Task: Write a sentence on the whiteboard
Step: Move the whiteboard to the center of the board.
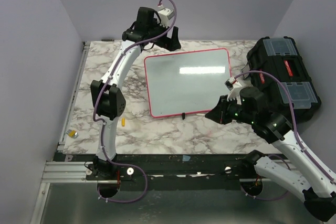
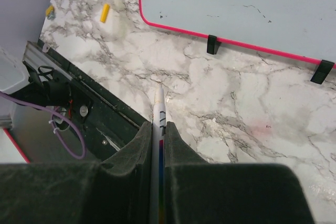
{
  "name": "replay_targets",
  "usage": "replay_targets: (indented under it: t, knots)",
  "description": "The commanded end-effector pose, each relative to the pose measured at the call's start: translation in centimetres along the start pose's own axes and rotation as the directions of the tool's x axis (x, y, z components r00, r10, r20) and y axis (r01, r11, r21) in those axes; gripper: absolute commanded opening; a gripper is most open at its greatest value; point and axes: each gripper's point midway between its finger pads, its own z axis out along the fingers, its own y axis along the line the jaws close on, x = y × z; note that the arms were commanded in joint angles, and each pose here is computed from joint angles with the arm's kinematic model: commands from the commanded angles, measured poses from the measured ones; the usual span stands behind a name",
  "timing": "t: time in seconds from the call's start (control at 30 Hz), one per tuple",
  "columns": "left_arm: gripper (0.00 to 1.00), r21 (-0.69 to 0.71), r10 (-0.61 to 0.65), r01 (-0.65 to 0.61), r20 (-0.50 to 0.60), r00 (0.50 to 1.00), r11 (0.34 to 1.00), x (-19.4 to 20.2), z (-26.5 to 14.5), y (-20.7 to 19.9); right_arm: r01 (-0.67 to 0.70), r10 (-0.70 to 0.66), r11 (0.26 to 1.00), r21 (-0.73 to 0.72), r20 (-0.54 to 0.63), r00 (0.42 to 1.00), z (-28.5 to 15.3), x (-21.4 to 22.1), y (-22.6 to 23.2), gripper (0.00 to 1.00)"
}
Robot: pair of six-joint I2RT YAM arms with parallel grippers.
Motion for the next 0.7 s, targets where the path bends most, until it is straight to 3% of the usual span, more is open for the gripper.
replay_targets:
  t: [0.0,0.2,0.67]
  knots:
    - [0.96,0.107,-0.038,0.033,0.045,0.998,0.994,-0.8,1.5,-0.9,-0.015,0.015,1.0,0.014,0.015,1.0,-0.8,-0.5,0.2,0.01]
    - [0.93,0.193,-0.08,0.075,0.017,0.997,0.978,0.8,3.3,-1.4,-0.023,0.022,1.0,0.02,0.015,1.0,-0.9,-0.4,0.1,0.01]
    - [0.7,0.333,-0.085,0.097,-0.05,0.995,0.938,3.8,5.8,-3.1,-0.023,0.023,1.0,-0.001,0.013,1.0,-0.9,-0.3,0.4,0.01]
